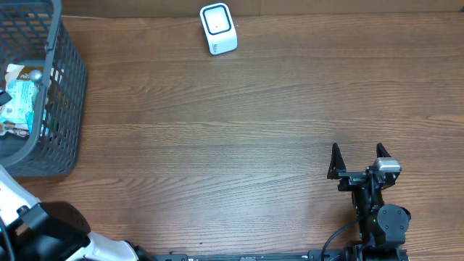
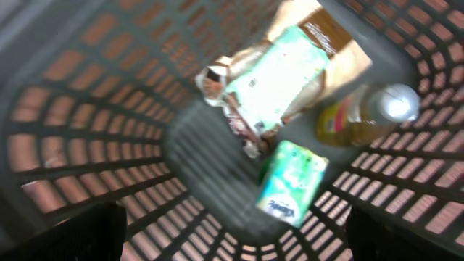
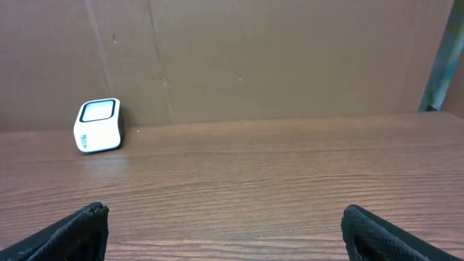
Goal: Scan the item barcode
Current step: 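Lower the left gripper into the basket toward the green-capped bottle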
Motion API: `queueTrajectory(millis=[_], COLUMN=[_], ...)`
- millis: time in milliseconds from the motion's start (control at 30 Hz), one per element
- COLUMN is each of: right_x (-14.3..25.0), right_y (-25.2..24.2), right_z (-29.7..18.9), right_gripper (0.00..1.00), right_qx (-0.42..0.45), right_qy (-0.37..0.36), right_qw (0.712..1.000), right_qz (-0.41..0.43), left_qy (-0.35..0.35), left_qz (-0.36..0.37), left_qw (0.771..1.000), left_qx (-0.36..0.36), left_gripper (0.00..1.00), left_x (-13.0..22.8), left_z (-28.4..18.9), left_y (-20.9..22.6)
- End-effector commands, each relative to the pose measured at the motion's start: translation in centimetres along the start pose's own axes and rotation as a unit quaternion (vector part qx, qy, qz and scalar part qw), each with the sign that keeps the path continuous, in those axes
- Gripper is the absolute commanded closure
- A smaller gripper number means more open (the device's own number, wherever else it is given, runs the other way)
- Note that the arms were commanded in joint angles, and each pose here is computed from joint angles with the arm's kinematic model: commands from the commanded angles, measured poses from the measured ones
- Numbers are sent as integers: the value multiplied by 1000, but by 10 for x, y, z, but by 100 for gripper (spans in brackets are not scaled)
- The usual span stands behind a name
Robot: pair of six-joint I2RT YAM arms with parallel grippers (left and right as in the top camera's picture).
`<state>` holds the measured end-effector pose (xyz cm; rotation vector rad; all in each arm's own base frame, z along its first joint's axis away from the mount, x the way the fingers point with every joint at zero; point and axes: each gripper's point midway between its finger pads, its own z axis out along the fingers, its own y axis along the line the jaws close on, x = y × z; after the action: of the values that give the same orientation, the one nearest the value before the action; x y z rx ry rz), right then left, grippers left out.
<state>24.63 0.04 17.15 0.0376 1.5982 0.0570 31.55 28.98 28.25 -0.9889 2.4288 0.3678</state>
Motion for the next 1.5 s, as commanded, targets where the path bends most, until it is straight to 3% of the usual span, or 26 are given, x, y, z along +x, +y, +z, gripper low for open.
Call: queueTrajectory(millis=[0, 700, 1467], right_x=[2, 2, 2], right_y=[-3, -3, -3], right_z=[0, 0, 0], right_gripper=[0, 0, 0], right_qx=[6, 7, 7], right_qy=[-2, -2, -2], right_qw=[1000, 1000, 1000], right_qz=[2, 2, 2], left_qy=[34, 170, 243], left_qz=[40, 55, 52], left_qw=[996, 978, 960], left_qx=[72, 110, 126], left_gripper=[1, 1, 0], left_x=[8, 56, 87], left_z=[25, 97, 137], left_y=[-25, -44, -52])
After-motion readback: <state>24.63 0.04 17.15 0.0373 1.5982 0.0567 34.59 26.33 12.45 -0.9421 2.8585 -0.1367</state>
